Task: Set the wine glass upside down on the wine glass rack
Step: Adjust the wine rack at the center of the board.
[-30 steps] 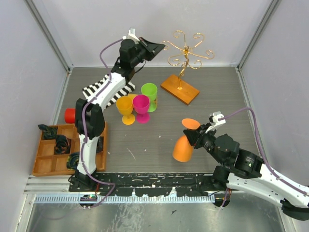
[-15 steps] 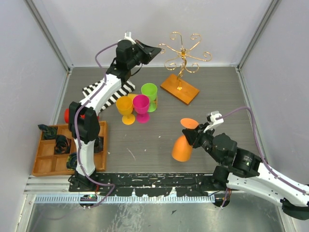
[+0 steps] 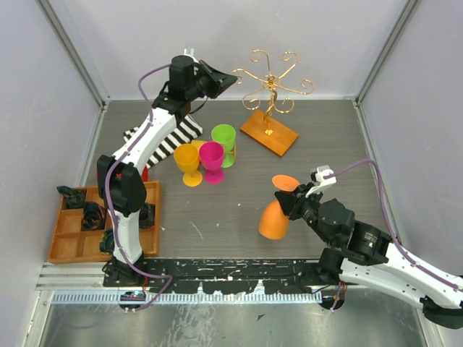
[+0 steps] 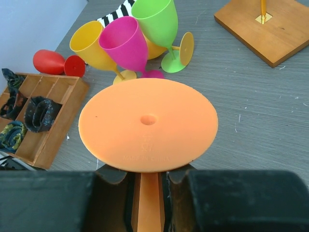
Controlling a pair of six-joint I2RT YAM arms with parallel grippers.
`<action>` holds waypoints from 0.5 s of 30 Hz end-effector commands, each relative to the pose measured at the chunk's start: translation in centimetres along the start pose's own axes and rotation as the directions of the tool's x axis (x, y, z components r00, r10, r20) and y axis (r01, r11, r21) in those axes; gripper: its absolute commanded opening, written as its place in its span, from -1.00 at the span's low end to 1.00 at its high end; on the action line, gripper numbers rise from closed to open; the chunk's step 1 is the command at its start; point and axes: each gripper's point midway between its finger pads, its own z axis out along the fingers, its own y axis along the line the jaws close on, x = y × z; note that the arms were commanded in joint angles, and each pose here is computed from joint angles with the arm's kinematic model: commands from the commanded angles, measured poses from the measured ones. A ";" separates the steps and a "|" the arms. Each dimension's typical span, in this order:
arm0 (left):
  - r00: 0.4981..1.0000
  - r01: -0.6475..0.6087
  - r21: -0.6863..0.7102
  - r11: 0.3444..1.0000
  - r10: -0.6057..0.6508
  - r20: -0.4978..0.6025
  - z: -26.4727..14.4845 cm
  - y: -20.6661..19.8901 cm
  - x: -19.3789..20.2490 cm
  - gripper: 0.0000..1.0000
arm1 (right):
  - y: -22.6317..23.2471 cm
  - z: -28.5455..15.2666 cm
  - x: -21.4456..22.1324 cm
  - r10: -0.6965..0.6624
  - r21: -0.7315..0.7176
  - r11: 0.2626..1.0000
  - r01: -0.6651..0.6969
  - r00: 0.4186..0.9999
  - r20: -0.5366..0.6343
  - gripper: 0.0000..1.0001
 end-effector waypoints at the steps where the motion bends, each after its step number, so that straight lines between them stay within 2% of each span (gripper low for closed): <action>1: 0.996 -0.082 0.024 0.996 0.082 0.025 -2.1 -2.0 -2.2 -1.00 | 0.6 -0.1 -2.7 0.015 0.002 1.000 -0.015 0.997 0.074 -0.99; 15: 0.997 -0.079 0.019 0.997 0.079 0.024 -2.7 -3.4 -3.5 -1.00 | 1.1 0.4 -2.2 0.019 -0.013 1.000 -0.018 0.998 0.063 -0.99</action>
